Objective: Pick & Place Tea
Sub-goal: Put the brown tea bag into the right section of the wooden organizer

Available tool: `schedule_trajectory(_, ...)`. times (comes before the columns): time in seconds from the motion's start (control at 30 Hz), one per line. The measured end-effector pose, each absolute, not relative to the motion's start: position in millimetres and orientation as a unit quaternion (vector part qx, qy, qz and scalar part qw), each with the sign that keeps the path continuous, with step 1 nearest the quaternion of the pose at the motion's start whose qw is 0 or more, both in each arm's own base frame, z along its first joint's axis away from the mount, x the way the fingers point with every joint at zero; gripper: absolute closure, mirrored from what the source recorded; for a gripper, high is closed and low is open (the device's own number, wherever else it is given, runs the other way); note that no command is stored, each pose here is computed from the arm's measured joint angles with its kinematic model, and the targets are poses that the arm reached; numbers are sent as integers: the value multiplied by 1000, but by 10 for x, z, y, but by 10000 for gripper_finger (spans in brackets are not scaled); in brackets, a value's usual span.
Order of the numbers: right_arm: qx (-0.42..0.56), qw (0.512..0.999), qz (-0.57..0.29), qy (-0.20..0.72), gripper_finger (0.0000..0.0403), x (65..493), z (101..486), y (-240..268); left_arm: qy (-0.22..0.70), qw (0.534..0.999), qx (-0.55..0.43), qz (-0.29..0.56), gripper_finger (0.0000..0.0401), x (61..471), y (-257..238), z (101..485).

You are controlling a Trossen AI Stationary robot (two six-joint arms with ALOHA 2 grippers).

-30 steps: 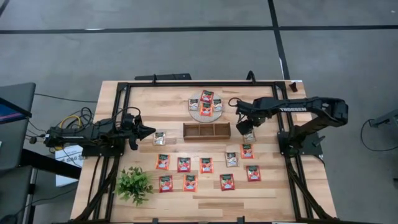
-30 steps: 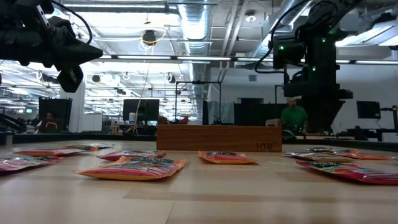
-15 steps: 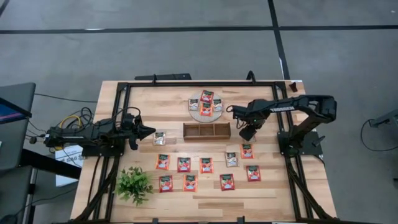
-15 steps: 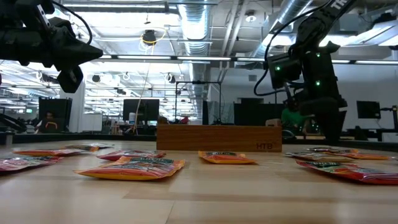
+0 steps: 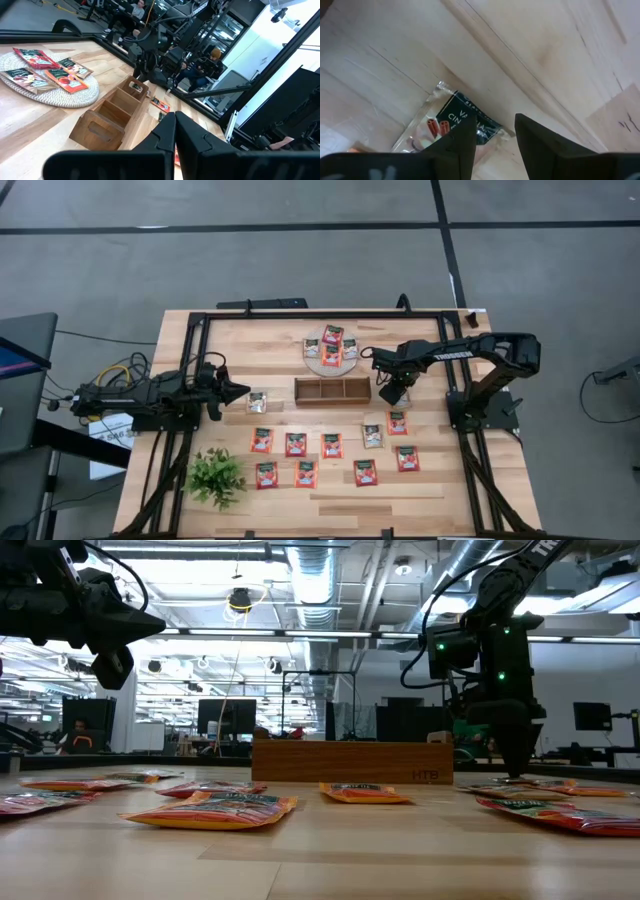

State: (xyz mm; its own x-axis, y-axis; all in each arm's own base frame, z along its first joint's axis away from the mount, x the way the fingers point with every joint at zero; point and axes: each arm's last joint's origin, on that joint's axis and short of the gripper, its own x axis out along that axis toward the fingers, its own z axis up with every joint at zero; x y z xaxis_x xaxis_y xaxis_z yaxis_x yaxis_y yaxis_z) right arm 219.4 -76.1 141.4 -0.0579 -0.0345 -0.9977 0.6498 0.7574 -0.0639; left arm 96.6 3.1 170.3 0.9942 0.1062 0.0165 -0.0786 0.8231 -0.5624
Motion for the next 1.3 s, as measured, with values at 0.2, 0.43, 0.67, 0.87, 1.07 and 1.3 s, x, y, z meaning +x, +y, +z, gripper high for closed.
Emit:
schedule_trajectory(0.2, 229, 641, -266, 683, 289, 2170, 1325, -753, -24, 954, -293, 48, 401, 966, 31, 1703)
schedule_trajectory(0.43, 229, 624, -266, 698, 292, 2185, 1246, -758, -23, 954, -293, 48, 401, 966, 31, 1703)
schedule_trajectory(0.67, 247, 619, -283, 690, 313, 2217, 1294, -772, -23, 955, -293, 48, 401, 967, 31, 1703)
schedule_trajectory(0.87, 253, 623, -296, 678, 361, 2269, 1335, -793, -23, 955, -293, 48, 401, 966, 31, 1703)
schedule_trajectory(1.07, 251, 621, -307, 676, 398, 2265, 1337, -797, -23, 955, -293, 48, 401, 966, 31, 1703)
schedule_trajectory(1.3, 242, 596, -317, 697, 401, 2207, 1346, -768, -23, 955, -293, 48, 401, 966, 31, 1703)
